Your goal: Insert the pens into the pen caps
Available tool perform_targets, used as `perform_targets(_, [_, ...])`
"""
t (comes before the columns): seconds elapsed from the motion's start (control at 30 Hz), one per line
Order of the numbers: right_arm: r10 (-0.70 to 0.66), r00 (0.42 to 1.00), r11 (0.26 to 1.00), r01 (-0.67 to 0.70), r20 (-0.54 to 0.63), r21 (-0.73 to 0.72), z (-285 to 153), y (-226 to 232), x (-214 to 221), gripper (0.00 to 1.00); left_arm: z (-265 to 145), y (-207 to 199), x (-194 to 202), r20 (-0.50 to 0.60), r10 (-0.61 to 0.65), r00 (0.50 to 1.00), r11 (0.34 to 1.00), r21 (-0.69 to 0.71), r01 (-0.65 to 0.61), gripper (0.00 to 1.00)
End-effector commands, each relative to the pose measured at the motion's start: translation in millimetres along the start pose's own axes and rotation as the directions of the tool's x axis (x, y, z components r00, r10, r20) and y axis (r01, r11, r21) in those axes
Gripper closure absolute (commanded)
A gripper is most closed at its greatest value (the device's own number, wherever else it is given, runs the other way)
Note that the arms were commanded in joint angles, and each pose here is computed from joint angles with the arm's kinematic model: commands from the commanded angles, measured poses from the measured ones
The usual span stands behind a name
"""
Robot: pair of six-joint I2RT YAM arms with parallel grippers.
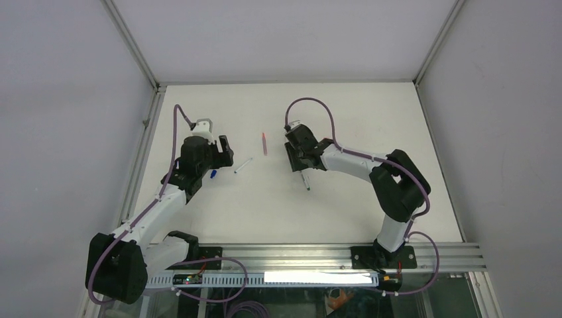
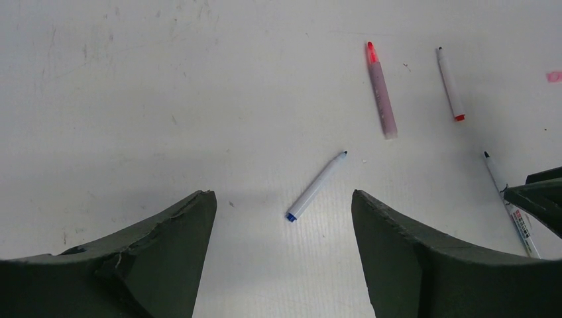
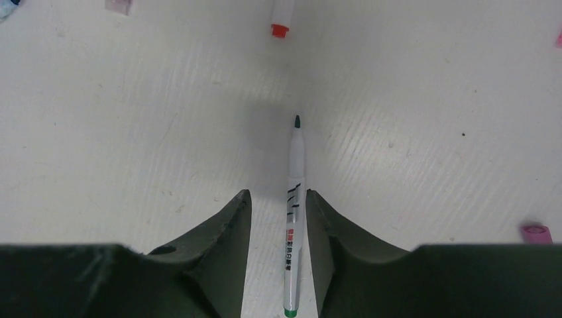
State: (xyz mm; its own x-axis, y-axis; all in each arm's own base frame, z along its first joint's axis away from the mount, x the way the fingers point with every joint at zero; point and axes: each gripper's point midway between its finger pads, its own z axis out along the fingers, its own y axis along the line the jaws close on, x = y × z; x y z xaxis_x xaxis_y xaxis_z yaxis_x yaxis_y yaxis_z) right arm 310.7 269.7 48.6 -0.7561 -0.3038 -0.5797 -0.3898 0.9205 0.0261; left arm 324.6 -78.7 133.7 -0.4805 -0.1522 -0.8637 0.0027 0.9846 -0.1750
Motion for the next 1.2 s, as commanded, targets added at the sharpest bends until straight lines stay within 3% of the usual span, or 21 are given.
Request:
perform_targets(0.0, [-0.014, 0.998, 1.0, 0.014, 0.053, 0.013, 8, 2, -22, 0.62, -3, -4, -8, 0.042, -0.003, 0.999, 1.0, 0.02, 0.002, 0.23])
perform_targets(0.3, [-0.01, 1.0, 1.0, 0.01, 0.009, 0.011, 32, 6, -8, 0.65, -6, 1, -5, 0.039, -0.002, 0.999, 1.0, 0.003, 0.002, 0.22])
perform_targets(0.6, [0.001, 0.999, 1.0, -0.001, -0.041, 0.009, 33, 3, 13, 0.82, -7, 1, -2, 0.031, -0.005, 0.999, 1.0, 0.004, 0.005, 0.22])
perform_targets(0.7, [-0.009, 0.998, 1.0, 0.01, -0.062, 0.015, 32, 0, 21, 1.0, -7, 0, 0, 0.027, -0.01, 1.0, 1.0, 0.008, 0.01, 0.22])
perform_targets(0.83, [-0.013, 0.997, 1.0, 0.015, -0.078, 0.027, 34, -3, 28, 1.0, -7, -1, 3, 0.019, -0.02, 1.0, 1.0, 0.018, 0.02, 0.22])
perform_targets(1.0, [0.006, 1.0, 1.0, -0.006, -0.002, -0.009, 26, 4, 5, 1.0, -9, -14, 0, 0.028, -0.028, 0.999, 0.996, 0.091, 0.026, 0.18])
perform_targets(1.17, [0.064, 0.98, 0.991, -0.039, 0.188, -0.131, -6, 26, -53, 1.0, -14, -63, 2, 0.017, -0.074, 0.997, 0.931, 0.358, 0.063, 0.17])
